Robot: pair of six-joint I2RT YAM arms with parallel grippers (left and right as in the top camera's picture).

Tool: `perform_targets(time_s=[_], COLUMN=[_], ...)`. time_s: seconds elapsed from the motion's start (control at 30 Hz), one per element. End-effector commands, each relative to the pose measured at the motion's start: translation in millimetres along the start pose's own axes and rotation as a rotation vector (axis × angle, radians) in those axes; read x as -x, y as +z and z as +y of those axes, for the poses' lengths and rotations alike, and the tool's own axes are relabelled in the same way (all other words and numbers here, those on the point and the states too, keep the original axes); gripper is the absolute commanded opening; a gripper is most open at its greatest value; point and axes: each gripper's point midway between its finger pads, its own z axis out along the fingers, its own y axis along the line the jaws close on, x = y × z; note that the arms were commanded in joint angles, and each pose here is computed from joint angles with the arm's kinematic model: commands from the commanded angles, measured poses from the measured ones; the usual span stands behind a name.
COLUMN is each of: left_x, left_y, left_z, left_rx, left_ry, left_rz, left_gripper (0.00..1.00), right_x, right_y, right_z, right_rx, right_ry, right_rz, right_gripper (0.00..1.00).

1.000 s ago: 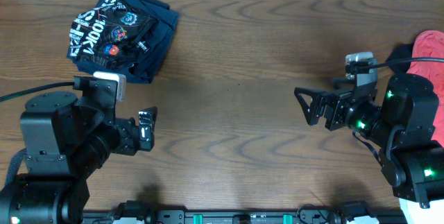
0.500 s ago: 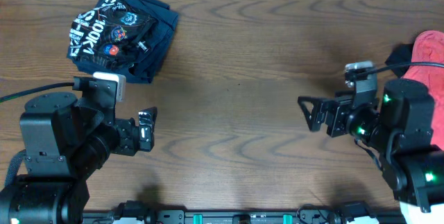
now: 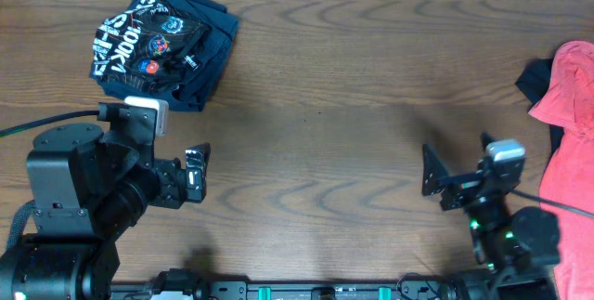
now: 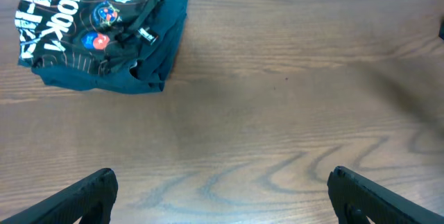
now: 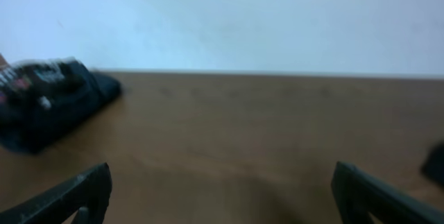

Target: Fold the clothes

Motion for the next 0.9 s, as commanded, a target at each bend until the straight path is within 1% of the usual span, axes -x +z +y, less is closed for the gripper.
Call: perform_targets(time_s=[0.0, 0.13, 0.27, 0.87], left_x=[2.3, 2.2, 2.3, 2.3], left_y=[-1.9, -1.8, -1.9, -1.9], left_z=[-0.2, -0.2, -0.2, -0.2], left_rx=[0.003, 0.003, 0.003, 0.003], left_ry=[0.018, 0.018, 0.018, 0.018], left_rz=[-0.01, -0.009, -0.01, -0.01], left_gripper=[0.98, 0.98, 0.98, 0.98], right_x=[-29.7, -61.7, -78.6, -76.0], right_y=[3.2, 6.8, 12.4, 12.4], right_z=[-12.4, -15.0, -16.7, -17.7], right_rx=[-0.044, -0.035, -0.03, -0.037], right_ry=[-0.021, -0.021, -0.018, -0.02], right_rz=[-0.011, -0.023, -0.023, -0.036], right_gripper=[0.99, 0.99, 0.99, 0.99])
